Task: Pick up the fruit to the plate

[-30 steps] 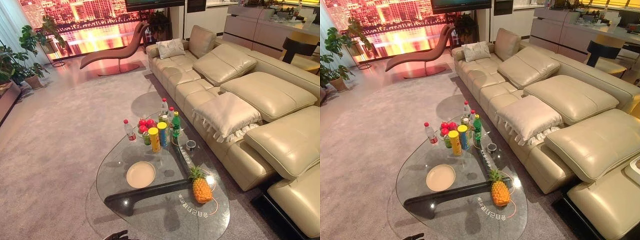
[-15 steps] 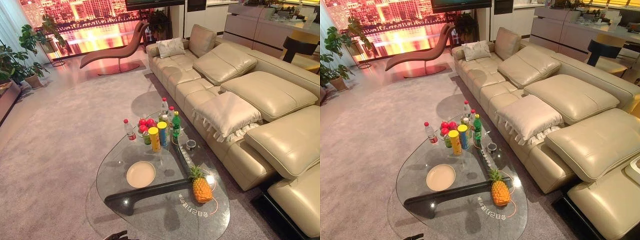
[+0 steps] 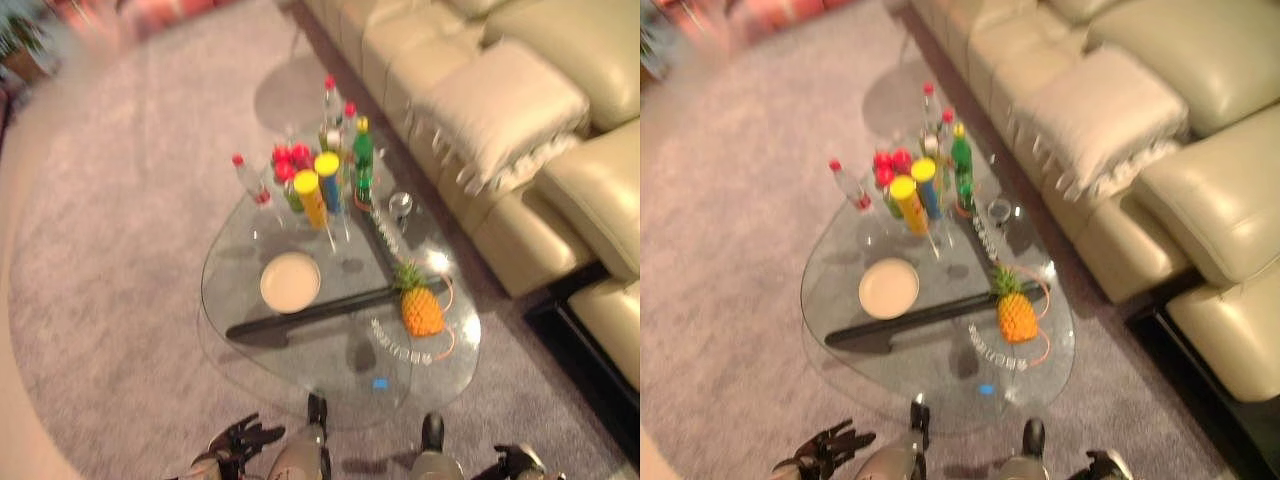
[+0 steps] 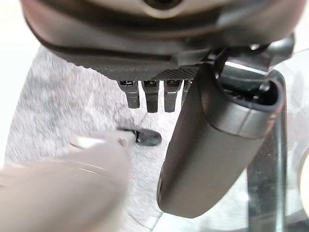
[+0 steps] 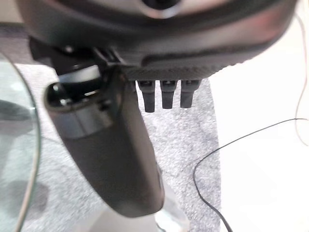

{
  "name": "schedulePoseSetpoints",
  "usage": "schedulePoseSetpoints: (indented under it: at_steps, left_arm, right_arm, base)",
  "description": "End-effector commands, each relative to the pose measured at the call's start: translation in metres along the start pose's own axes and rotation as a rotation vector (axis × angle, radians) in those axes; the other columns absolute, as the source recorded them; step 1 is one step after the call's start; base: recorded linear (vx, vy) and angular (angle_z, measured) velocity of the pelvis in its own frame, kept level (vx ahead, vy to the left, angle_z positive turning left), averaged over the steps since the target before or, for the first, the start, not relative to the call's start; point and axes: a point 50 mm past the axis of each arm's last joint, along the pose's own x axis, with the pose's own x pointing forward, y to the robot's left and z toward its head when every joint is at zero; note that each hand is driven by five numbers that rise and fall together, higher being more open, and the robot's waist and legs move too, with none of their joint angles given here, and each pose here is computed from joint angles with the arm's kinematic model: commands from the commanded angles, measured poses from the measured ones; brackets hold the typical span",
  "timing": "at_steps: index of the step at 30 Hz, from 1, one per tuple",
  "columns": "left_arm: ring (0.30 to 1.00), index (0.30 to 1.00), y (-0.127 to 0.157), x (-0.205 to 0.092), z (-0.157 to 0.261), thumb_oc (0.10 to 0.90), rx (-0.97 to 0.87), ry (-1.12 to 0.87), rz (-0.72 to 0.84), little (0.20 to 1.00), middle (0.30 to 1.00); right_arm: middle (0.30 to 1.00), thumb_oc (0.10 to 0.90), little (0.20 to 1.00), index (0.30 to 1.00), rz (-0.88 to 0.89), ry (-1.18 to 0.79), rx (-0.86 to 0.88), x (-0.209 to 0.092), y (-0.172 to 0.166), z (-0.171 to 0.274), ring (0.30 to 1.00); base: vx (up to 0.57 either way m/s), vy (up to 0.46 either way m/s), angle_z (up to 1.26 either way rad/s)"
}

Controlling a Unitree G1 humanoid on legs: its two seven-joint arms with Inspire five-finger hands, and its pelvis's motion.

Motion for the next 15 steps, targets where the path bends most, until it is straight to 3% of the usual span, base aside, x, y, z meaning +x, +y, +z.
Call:
schedulePoseSetpoints:
  at_steps: [1,10,15]
  left_arm:
    - [0.900,0.900,0.009,-0.001,0.057,0.800,-0.100,-0.231,-0.052,0.900,0.900]
    - [0.900,0.900,-0.002,-0.006,0.131,0.800,-0.319,-0.482,-0.156,0.900,0.900]
    - [0.900,0.900,-0.008,-0.011,0.158,0.800,-0.429,-0.624,-0.133,0.900,0.900]
  right_arm:
    - [0.900,0.800,0.900,0.900,-0.122,-0.061,0.110,0.002,-0.024,0.020,0.900]
    - [0.900,0.800,0.900,0.900,-0.360,-0.373,0.348,-0.009,-0.066,0.094,0.900]
    - [0.900,0.800,0.900,0.900,-0.489,-0.514,0.491,-0.023,-0.078,0.125,0.900]
  base:
    - [-0.02,-0.013,0.09]
    - [-0.07,-0.037,0.07]
    - [-0.09,-0.027,0.02]
